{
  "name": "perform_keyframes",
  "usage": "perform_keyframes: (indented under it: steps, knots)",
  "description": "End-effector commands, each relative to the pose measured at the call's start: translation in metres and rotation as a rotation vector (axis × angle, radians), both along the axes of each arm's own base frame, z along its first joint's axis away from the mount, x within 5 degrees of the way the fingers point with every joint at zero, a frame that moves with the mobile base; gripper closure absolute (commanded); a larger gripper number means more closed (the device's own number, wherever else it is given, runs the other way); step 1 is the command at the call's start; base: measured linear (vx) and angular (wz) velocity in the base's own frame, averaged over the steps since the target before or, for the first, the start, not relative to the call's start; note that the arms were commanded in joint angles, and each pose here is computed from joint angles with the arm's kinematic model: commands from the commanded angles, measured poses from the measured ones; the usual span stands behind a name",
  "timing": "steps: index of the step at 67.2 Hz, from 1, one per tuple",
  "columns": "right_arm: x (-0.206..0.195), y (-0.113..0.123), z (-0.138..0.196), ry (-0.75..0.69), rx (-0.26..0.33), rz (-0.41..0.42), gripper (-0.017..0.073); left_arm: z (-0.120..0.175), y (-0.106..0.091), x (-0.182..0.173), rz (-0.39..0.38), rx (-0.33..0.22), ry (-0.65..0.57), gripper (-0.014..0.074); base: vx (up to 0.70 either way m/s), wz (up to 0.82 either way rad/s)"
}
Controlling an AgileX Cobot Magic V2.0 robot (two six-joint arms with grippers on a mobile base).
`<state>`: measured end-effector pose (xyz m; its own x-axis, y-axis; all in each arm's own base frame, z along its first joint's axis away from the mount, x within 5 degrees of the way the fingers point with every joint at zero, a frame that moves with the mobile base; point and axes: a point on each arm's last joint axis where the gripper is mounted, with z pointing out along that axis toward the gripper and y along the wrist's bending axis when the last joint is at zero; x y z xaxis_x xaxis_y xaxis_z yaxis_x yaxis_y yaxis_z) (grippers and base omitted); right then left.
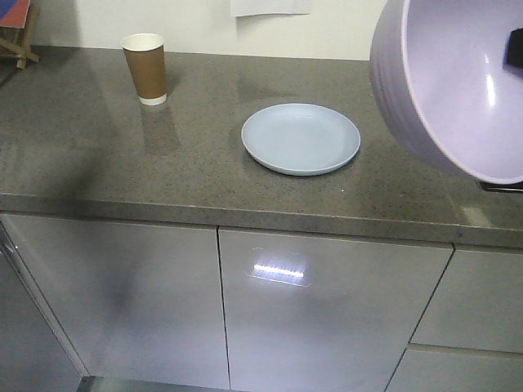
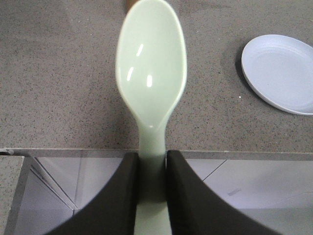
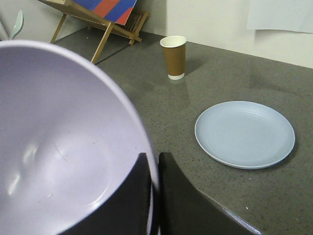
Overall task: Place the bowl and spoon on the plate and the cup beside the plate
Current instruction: 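Drive toward the pale blue plate holding spoon and bowl, then approach the counter edge and stop with the plate ahead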
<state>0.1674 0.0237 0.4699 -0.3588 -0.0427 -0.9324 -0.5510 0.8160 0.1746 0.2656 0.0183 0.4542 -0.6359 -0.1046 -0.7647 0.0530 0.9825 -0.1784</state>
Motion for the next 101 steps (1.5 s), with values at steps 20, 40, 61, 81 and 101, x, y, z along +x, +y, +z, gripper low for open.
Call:
perform_keyframes:
  steps: [20, 40, 61, 81, 101]
  knots:
    - [-0.0045, 0.0023, 0.0159, -0.081, 0.044, -0.007, 0.0565, 0.0191, -0.0031, -0.0077, 0.004, -0.016, -0.106, 0.0601, 0.06, -0.02]
    - [-0.0045, 0.0023, 0.0159, -0.081, 0.044, -0.007, 0.0565, 0.0191, -0.0031, -0.0077, 0.004, -0.016, -0.106, 0.0601, 0.05, -0.02]
    - [-0.0045, 0.0023, 0.0159, -0.081, 0.044, -0.007, 0.0565, 0.0191, -0.0031, -0.0077, 0.004, -0.016, -0.106, 0.0601, 0.05, -0.02]
    - [-0.0045, 0.0023, 0.0159, -0.081, 0.044, -0.007, 0.0565, 0.0191, -0.0031, -0.0077, 0.004, -0.016, -0.106, 0.0601, 0.05, -0.02]
    - [-0.0045, 0.0023, 0.0159, -0.081, 0.044, -0.007, 0.0565, 0.0191, -0.0031, -0.0077, 0.004, -0.016, -0.106, 0.06, 0.05, -0.01]
